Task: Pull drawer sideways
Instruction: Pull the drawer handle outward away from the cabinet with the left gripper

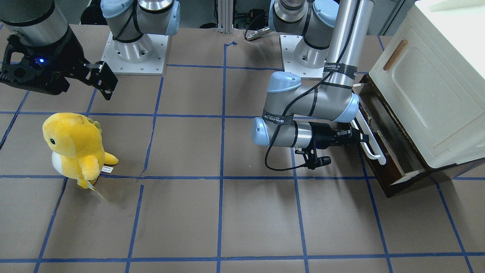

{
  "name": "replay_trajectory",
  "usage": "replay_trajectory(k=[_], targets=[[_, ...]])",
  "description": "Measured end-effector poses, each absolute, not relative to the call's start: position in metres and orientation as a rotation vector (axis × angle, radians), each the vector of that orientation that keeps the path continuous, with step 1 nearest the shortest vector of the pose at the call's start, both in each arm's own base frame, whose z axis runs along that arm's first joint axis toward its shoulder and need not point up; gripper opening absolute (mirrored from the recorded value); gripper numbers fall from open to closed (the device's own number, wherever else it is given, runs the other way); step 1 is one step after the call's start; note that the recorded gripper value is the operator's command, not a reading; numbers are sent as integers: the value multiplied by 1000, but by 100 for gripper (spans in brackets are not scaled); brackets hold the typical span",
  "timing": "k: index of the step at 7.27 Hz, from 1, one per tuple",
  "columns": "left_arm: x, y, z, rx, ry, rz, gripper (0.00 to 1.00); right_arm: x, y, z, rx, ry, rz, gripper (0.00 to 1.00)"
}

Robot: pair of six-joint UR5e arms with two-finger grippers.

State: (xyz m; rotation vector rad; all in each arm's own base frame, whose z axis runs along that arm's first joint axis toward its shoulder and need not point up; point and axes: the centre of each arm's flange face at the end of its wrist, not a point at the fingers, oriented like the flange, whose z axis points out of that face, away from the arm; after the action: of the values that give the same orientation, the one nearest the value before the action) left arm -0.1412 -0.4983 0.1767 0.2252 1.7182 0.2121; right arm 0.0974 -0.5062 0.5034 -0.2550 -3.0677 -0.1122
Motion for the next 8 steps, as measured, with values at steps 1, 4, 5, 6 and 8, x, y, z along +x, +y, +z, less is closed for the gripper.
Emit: replay_trajectory(k=[1,4,5,6,8], targets=[[-145,-497,176,235,1716,212,17,97,-506,503,-255,-3068,-112,100],[-153,-493,177,253,1713,204,17,97,-506,503,-255,-3068,-110,100],[-154,-494,179,252,1714,200,17,97,-506,503,-255,-3068,-110,100],[-155,-497,182,250,1715,194,17,97,-506,503,-255,-3068,-110,100],[-155,-505,189,246,1720,190,17,97,-506,503,-256,-3068,-110,100]])
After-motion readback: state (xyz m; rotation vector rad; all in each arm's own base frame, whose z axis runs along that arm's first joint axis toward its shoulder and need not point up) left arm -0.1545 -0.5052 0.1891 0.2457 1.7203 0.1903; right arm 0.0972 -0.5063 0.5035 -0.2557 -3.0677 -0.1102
